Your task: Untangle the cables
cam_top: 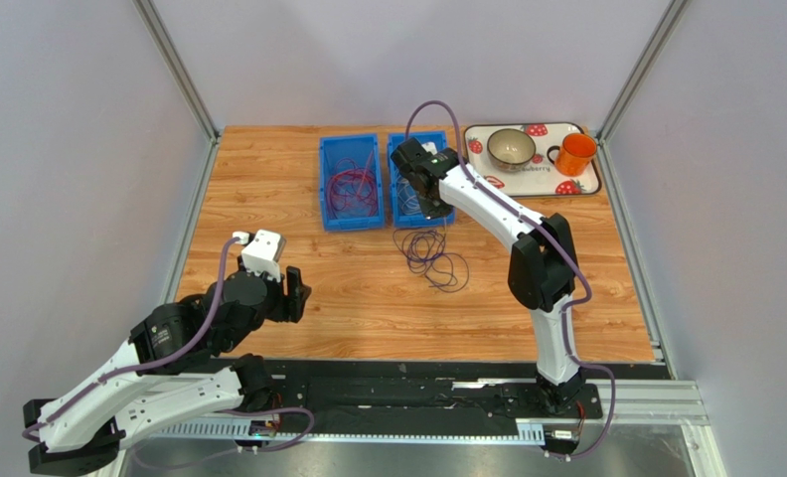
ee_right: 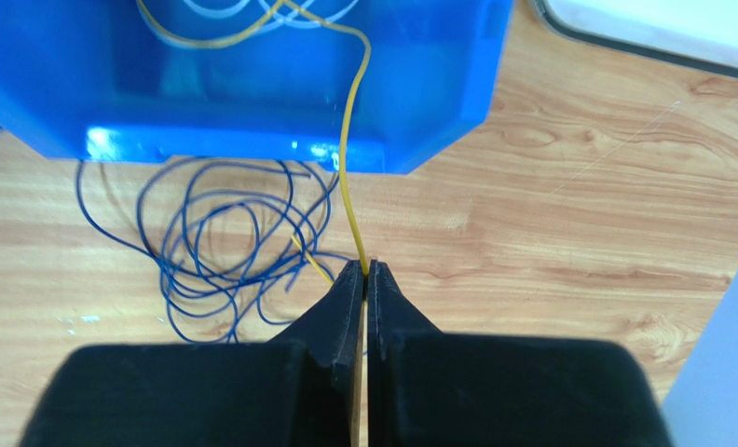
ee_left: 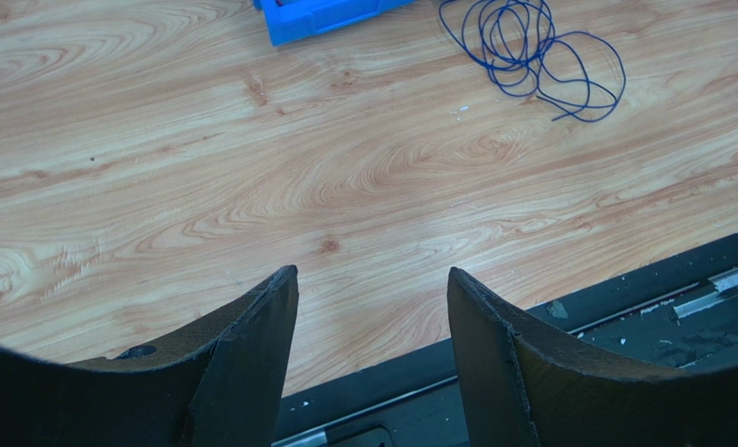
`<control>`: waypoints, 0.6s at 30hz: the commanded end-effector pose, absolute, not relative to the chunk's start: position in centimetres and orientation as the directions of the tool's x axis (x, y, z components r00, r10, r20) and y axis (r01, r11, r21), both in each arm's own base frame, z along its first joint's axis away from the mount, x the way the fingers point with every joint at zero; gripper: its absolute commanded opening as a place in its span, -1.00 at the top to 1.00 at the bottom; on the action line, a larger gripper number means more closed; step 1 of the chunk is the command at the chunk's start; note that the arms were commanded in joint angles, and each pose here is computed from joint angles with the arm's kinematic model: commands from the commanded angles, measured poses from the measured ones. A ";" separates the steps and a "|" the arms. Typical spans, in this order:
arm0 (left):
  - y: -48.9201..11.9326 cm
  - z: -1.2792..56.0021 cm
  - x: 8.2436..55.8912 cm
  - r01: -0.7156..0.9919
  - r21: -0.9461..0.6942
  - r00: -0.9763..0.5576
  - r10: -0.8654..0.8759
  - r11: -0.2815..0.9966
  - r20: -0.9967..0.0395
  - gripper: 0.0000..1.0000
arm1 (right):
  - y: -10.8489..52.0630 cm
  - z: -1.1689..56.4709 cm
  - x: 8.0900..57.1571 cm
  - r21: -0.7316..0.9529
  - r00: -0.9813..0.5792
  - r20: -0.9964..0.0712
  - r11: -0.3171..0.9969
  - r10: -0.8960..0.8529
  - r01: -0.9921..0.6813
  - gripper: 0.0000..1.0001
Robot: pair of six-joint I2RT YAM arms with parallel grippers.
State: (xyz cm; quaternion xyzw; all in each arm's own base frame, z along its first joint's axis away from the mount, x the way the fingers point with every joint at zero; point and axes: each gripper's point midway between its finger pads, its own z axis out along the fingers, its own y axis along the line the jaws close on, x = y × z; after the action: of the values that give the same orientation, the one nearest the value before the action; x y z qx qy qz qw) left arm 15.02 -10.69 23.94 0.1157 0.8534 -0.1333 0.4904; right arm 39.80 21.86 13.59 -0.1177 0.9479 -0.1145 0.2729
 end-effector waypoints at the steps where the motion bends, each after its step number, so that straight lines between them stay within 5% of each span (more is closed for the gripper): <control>1: -11.1 24.4 15.1 0.346 -0.112 -0.478 0.072 0.932 -0.875 -0.37 | 21.4 12.1 37.8 -0.285 -0.863 -0.337 0.914 -0.376 -0.287 1.00; 8: -11.1 24.4 15.1 0.348 -0.114 -0.479 0.071 0.931 -0.875 -0.37 | 19.6 8.8 36.5 -0.349 -0.888 -0.234 0.886 -0.397 -0.304 1.00; 18: -11.1 24.3 15.1 0.347 -0.111 -0.480 0.075 0.931 -0.874 -0.37 | 18.9 12.3 37.1 -0.380 -0.865 -0.277 0.875 -0.418 -0.301 1.00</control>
State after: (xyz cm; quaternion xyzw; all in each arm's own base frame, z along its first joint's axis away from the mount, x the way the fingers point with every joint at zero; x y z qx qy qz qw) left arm 15.03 -10.71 23.91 0.1163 0.8538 -0.1327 0.4899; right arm 36.37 19.66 8.65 -0.1859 0.9593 -0.1527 0.1481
